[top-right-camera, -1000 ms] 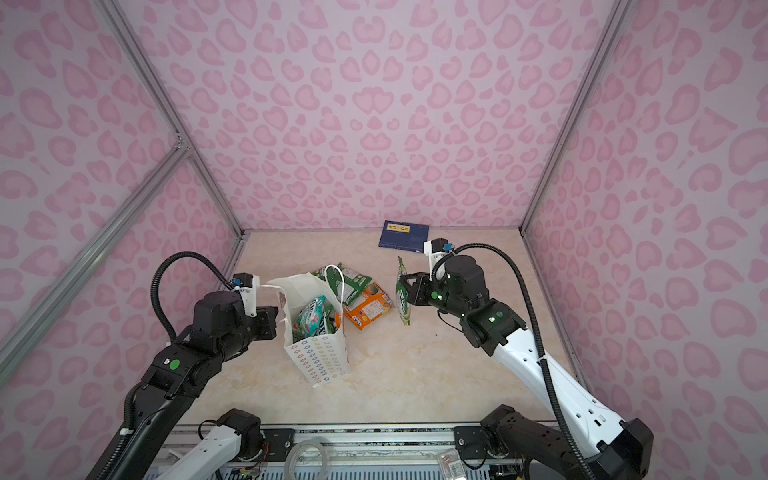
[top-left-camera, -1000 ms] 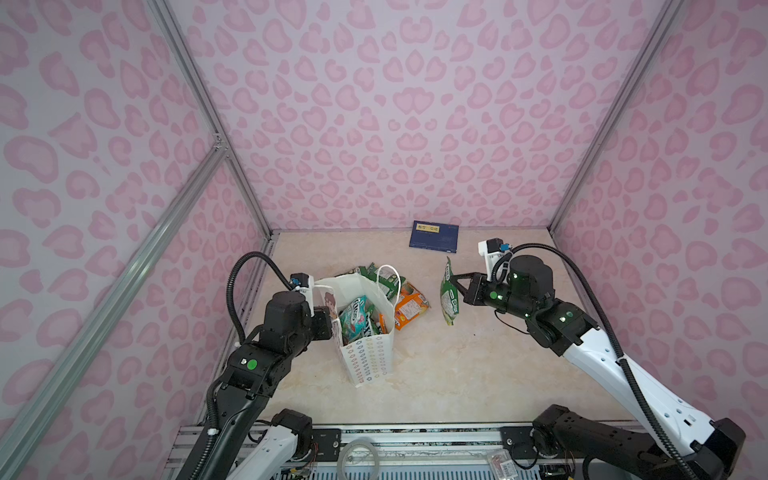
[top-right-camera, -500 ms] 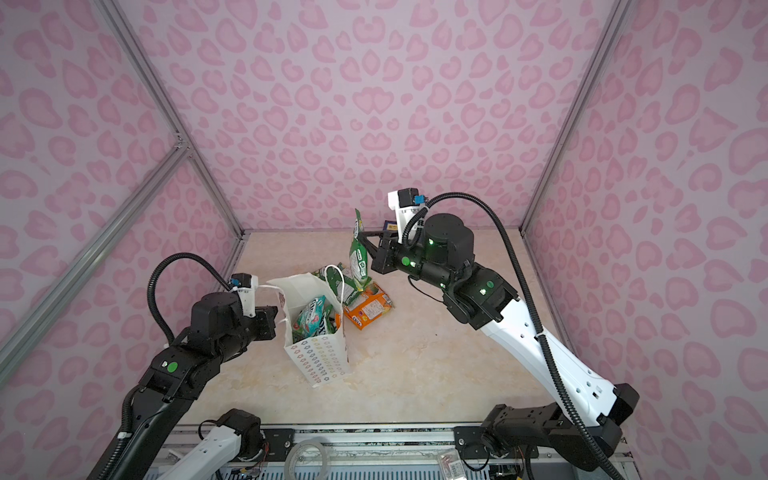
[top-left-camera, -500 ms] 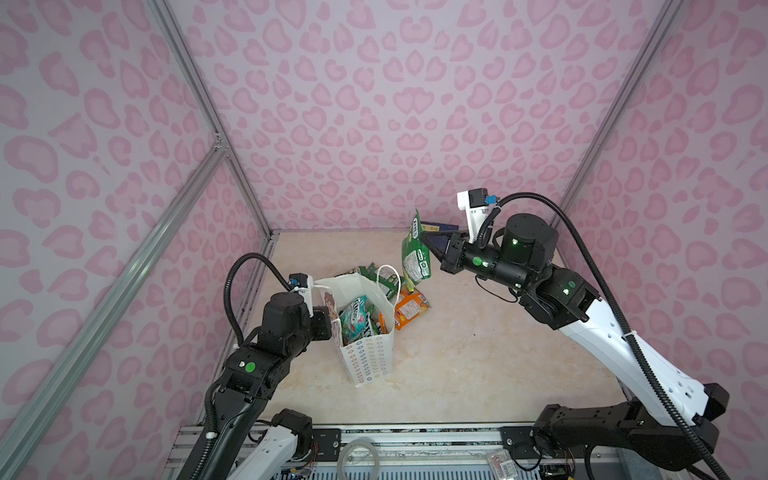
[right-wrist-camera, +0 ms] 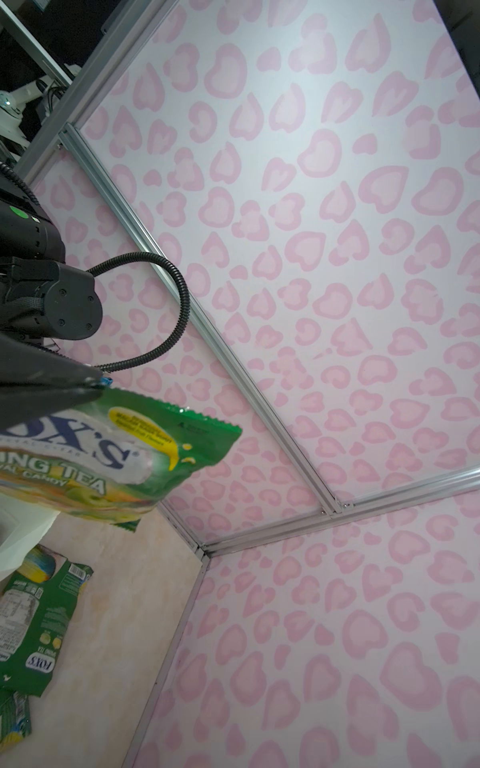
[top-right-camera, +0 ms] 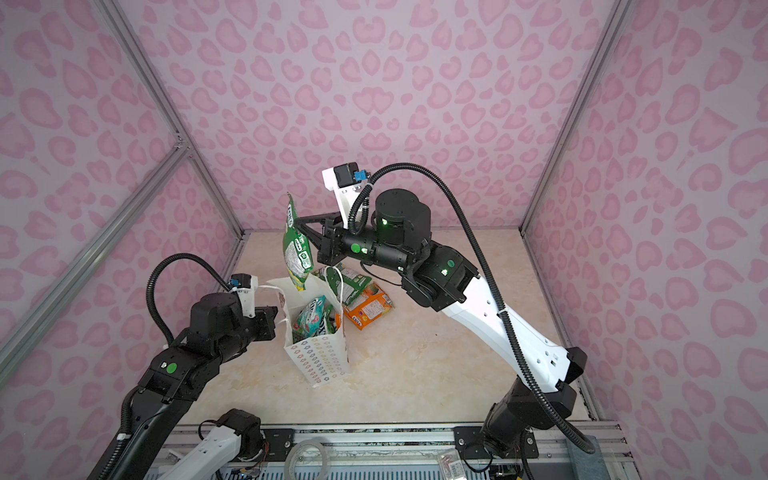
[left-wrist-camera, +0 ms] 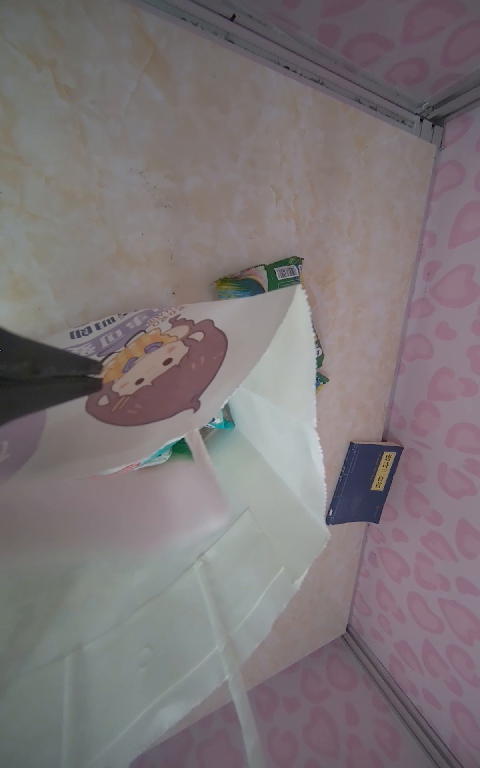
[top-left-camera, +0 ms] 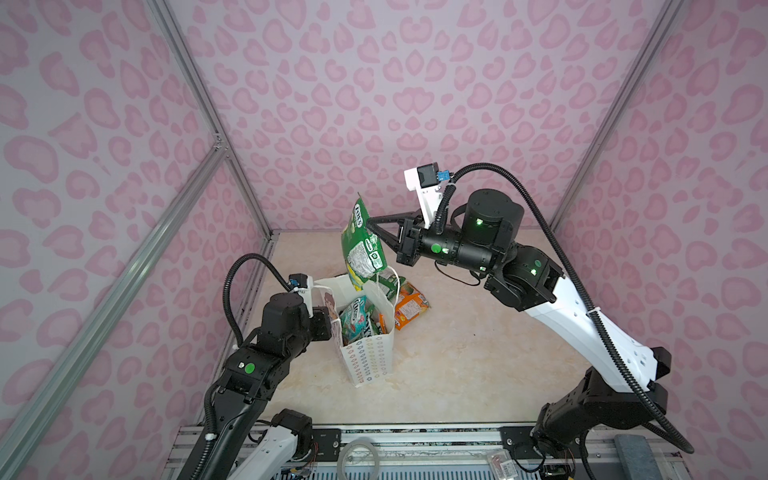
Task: Place the snacks into the paper bag
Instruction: 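Raise the green packet with the right gripper and carry it over the bag, then lower the green packet into the bag held by the left gripper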
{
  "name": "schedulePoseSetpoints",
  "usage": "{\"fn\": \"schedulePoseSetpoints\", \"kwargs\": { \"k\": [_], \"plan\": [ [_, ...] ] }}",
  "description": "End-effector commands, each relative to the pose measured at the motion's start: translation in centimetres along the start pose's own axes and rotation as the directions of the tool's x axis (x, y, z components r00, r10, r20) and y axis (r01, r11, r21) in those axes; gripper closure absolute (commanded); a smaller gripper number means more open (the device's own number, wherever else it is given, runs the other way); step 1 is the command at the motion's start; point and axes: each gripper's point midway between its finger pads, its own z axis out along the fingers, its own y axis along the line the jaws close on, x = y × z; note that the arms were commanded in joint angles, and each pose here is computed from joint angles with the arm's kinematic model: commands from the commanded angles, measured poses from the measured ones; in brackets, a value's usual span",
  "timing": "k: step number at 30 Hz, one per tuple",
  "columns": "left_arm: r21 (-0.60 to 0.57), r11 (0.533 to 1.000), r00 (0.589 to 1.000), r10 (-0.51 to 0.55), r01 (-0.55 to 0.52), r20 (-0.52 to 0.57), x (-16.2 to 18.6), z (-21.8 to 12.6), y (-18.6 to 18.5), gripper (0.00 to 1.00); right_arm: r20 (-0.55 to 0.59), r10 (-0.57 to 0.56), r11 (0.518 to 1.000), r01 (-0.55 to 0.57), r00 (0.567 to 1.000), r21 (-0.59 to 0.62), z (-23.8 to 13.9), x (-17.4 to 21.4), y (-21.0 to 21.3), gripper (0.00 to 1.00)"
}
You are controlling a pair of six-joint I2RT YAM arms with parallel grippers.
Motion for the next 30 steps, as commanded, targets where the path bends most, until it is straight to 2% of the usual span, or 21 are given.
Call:
{"fn": "schedulePoseSetpoints", "kwargs": {
  "k": [1,15,30],
  "plan": [
    [0.008,1.0,1.0,0.007,-0.007,0.021,-0.5,0.0,-0.2,0.94,-0.02,0.005,0.999,-0.006,1.0,-0.044,1.0,0.9,0.7,1.0],
    [0.013,1.0,1.0,0.004,-0.004,0.016,-0.4,0.1,-0.2,0.94,-0.197,0.149,0.988,-0.137,0.969,0.07,2.5,10.9,-4.7,1.0],
    [0.006,1.0,1.0,0.003,-0.004,0.019,-0.5,0.1,0.0,0.94,-0.239,0.168,0.971,-0.119,0.957,0.205,2.0,14.9,-8.4,1.0]
  ]
}}
